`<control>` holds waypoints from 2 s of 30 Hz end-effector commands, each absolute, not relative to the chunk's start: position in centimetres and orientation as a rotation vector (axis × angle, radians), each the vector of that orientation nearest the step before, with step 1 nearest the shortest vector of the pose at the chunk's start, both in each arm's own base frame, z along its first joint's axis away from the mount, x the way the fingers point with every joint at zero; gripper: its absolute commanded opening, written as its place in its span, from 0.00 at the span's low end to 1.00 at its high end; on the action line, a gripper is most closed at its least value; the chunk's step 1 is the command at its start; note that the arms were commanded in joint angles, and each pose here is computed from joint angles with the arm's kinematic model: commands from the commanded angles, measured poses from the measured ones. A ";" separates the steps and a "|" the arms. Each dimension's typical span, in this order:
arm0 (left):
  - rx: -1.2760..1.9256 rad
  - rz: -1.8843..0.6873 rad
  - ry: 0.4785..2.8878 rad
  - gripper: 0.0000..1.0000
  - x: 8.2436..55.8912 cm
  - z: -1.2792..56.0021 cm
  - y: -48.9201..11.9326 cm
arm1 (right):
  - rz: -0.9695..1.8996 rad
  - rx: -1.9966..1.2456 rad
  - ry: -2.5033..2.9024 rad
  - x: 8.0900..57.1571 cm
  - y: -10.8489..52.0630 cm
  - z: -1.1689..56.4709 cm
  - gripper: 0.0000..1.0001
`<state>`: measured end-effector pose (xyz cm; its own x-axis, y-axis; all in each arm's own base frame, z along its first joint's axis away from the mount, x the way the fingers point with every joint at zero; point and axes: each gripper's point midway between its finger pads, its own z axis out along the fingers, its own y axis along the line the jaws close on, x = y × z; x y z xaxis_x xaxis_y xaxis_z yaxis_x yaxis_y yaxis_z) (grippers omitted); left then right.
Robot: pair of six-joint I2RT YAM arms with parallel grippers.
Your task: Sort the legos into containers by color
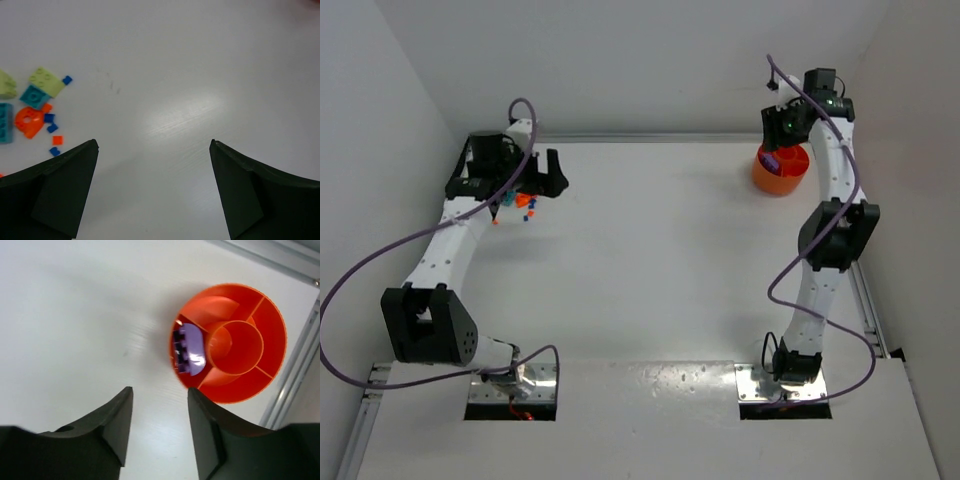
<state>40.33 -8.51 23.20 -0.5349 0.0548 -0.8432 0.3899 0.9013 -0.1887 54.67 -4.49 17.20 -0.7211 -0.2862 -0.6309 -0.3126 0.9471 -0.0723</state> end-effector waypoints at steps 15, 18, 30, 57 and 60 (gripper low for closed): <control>0.179 -0.067 2.239 0.63 47.0 18.3 6.3 | 0.682 -0.392 2.221 45.4 6.1 23.4 0.89; 0.148 -0.057 2.316 0.57 47.4 16.1 7.9 | 0.682 -0.399 2.227 45.0 6.1 23.0 0.89; 0.116 0.084 2.450 0.67 49.5 9.7 11.5 | 0.687 -0.406 2.214 45.3 6.2 23.4 0.89; 0.163 0.083 2.533 0.67 51.1 4.1 13.6 | 0.685 -0.396 2.234 45.8 6.1 22.7 0.89; 0.166 0.067 2.541 0.67 51.5 3.6 13.5 | 0.685 -0.396 2.234 45.8 6.1 22.7 0.89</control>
